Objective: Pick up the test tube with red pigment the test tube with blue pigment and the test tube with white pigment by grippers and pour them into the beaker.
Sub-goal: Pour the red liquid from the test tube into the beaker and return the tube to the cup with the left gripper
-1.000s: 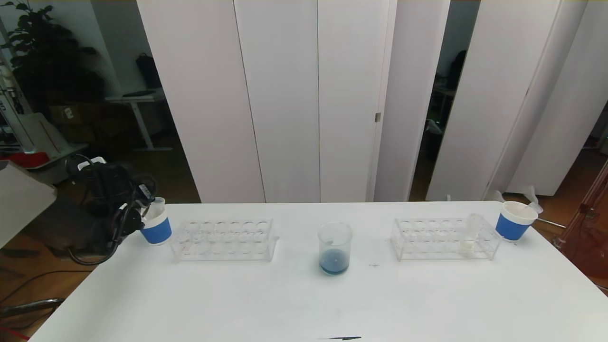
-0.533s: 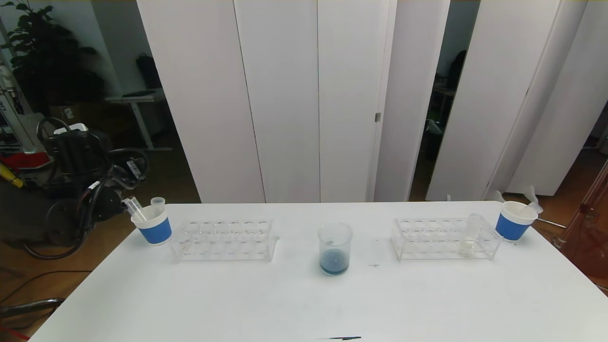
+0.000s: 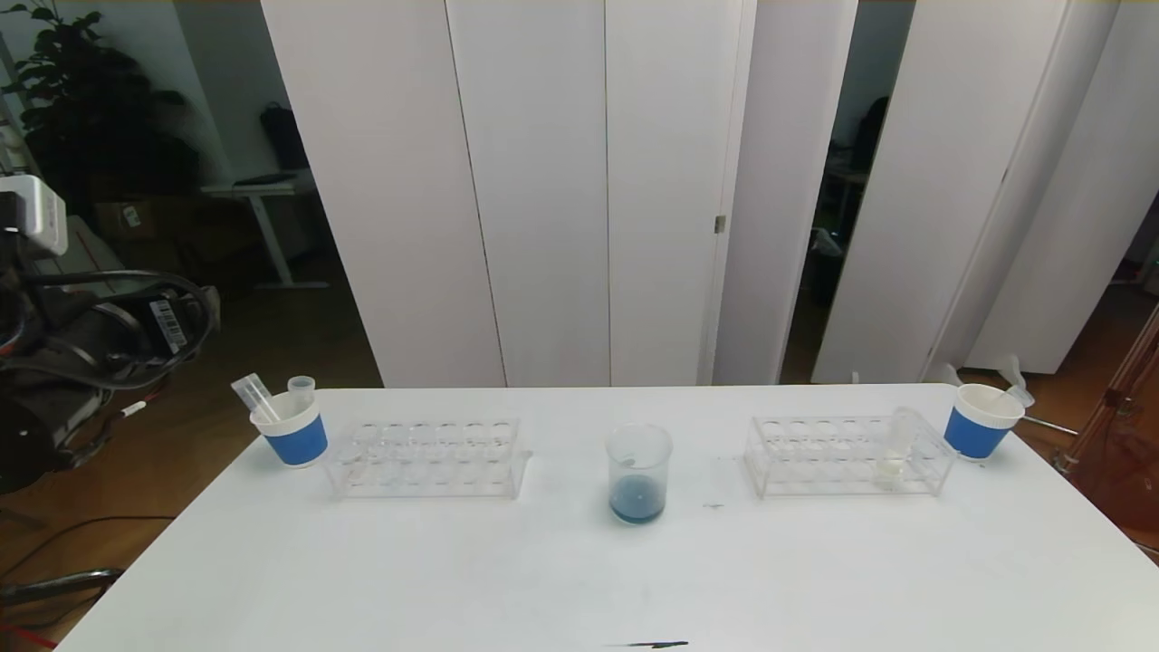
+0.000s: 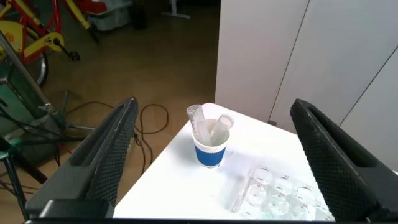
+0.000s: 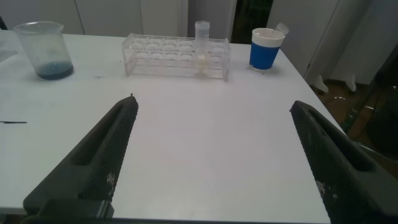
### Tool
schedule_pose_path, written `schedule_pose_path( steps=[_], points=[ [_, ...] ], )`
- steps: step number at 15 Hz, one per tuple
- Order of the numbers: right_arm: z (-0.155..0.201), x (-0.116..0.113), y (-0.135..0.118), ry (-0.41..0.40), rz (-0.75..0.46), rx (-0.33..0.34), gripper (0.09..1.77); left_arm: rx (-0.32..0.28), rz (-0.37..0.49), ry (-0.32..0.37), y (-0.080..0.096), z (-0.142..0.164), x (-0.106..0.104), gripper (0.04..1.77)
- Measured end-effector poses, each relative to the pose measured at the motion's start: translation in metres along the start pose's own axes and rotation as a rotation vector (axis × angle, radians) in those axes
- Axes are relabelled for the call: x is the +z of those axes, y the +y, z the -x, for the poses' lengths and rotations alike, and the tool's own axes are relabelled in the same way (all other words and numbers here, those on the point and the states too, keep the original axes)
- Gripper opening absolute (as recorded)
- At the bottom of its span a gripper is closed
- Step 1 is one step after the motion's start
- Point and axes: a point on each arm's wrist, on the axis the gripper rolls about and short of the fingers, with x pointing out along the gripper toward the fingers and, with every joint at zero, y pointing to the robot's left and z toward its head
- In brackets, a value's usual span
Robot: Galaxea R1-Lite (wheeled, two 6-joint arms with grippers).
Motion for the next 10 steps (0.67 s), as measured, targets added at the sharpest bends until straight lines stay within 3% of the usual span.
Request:
schedule_pose_path(
  steps=[4, 7, 10],
  points=[
    [0.000, 0.000, 0.000, 0.000, 0.000, 0.000, 1.75, -0.078, -0.126, 0.073, 0.022, 0.064, -0.006, 1.75],
    [0.000, 0.000, 0.000, 0.000, 0.000, 0.000, 1.75, -0.162, -0.228, 0.122, 0.041, 0.105, -0.027, 1.75],
    [0.000, 0.000, 0.000, 0.000, 0.000, 0.000, 1.75, -0.224, -0.244, 0.114, 0.065, 0.139, -0.050, 1.75]
  ],
)
